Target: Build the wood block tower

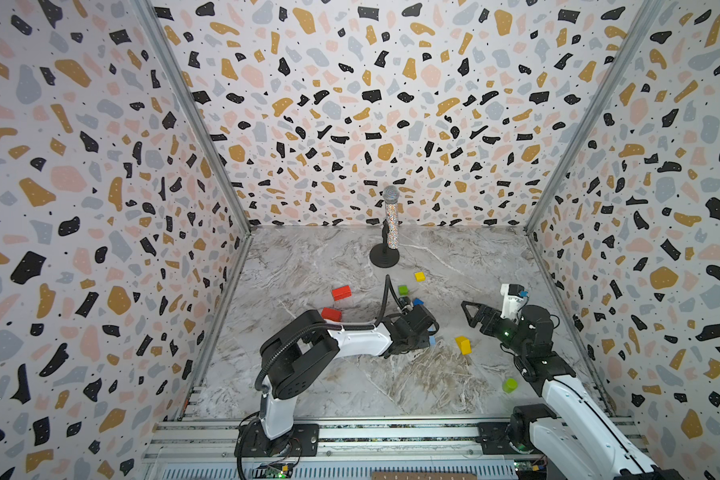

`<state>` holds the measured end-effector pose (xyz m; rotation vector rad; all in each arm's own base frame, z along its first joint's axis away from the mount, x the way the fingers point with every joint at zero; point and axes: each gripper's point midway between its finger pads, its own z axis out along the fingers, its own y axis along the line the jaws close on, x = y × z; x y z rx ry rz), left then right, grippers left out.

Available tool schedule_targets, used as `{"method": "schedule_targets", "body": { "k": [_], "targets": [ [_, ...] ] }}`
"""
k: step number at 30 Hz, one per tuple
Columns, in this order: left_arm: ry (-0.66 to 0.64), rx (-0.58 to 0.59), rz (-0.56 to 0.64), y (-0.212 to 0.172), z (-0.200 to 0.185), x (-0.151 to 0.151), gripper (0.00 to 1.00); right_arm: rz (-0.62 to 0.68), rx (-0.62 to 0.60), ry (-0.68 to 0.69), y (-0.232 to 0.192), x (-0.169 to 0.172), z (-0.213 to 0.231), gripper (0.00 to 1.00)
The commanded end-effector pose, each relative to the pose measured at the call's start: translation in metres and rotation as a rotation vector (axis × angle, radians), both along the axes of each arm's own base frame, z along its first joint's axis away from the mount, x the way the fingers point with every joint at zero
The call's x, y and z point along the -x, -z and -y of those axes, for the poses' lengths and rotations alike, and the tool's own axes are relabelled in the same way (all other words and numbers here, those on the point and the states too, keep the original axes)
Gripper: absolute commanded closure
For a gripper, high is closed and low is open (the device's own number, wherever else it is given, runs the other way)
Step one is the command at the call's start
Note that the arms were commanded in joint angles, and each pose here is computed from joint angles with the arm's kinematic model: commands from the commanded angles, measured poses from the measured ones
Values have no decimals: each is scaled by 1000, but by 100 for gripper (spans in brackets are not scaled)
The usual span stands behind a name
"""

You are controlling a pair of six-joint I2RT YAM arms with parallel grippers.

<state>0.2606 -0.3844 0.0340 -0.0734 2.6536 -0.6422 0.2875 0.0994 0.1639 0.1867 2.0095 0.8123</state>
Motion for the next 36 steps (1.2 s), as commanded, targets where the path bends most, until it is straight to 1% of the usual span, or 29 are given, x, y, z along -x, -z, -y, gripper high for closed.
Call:
{"method": "schedule_targets", "body": {
  "k": [1,7,13,15,18,21,22,23,25,26,27,29,30,32,36],
  "targets": [
    [-5,12,18,-5,4,-1,56,4,-3,-10,0,1,-1,4],
    [-10,20,35,-15,5,-3,52,4,-1,-10,0,1,-1,4],
    [-20,34,96,-47,-6,-5,48,10,-2,-27,-1,1,-4,5],
    [-14,46,111,-57,-10,-3,47,7,-8,-48,-1,2,-7,7],
    [-14,56,116,-62,-19,2,47,-11,-19,-85,4,3,-13,12],
    [-15,67,122,-62,-28,8,54,-39,-24,-122,11,5,-18,21],
    [-17,61,125,-60,-32,9,61,-53,-26,-135,14,5,-20,26],
    [-16,51,129,-58,-35,10,70,-64,-28,-150,16,5,-23,34],
    [-11,38,128,-52,-39,12,82,-92,-30,-165,22,4,-25,52],
    [-8,38,127,-50,-41,13,86,-112,-30,-174,26,3,-28,62],
    [-8,38,126,-48,-41,13,87,-127,-30,-182,28,2,-29,69],
    [-7,39,122,-43,-42,14,88,-162,-22,-212,36,2,-37,80],
    [-5,39,120,-41,-42,14,88,-179,-15,-228,40,3,-41,82],
    [-3,39,115,-37,-42,12,88,-220,11,-261,51,5,-51,85],
    [1,37,113,-29,-41,8,88,-280,53,-314,70,8,-67,85]
  ]
}}
